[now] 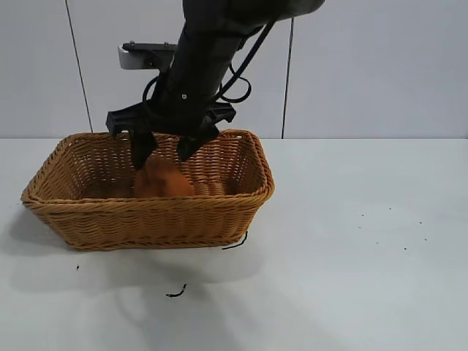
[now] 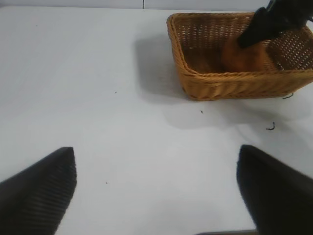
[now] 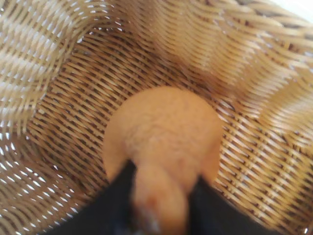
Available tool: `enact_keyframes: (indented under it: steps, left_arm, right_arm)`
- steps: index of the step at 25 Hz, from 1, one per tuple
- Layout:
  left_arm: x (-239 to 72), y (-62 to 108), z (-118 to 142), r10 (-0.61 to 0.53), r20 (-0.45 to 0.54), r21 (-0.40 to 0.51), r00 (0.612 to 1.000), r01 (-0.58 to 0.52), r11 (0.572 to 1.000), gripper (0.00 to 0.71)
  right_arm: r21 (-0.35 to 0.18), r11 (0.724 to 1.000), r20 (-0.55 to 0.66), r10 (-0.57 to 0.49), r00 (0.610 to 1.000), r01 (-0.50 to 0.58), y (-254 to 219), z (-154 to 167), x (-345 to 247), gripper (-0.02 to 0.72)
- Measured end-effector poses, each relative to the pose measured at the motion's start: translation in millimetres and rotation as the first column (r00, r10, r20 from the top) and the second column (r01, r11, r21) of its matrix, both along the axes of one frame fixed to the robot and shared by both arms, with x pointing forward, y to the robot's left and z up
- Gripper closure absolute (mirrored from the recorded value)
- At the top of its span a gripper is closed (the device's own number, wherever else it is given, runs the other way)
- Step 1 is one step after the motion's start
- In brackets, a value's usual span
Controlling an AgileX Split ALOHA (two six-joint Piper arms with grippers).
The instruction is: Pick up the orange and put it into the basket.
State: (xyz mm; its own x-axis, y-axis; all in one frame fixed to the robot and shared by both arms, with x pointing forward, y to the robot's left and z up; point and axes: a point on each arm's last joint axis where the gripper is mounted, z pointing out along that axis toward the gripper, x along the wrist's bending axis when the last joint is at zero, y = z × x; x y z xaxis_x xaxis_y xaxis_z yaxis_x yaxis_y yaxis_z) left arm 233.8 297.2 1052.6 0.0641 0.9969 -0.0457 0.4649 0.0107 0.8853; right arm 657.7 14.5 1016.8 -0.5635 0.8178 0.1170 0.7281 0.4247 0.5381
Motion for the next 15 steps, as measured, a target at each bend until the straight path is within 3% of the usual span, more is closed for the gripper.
enact_keyframes:
  steps: [4,7,12,15]
  left_arm:
    - [0.0,0.0,0.0,0.000,0.000,0.000,1.000,0.000,1.000,0.071]
    - [0.0,0.0,0.0,0.000,0.000,0.000,1.000,0.000,1.000,0.071]
    - [0.0,0.0,0.0,0.000,0.000,0.000,1.000,0.000,1.000,0.071]
    - [0.0,0.0,0.0,0.000,0.000,0.000,1.000,0.000,1.000,0.071]
  right_arm:
    - [-0.042,0.994,0.035,-0.099,0.994,0.100,-32.8,22.5,18.4,0.012]
    - [-0.091,0.977,0.018,-0.191,0.981,0.192,-74.7,21.2,38.9,0.009]
    - [-0.178,0.919,-0.025,-0.361,0.932,0.351,-161.4,17.1,67.2,0.009]
    - [-0.195,0.877,-0.043,-0.455,0.890,0.439,-210.6,15.7,78.1,0.009]
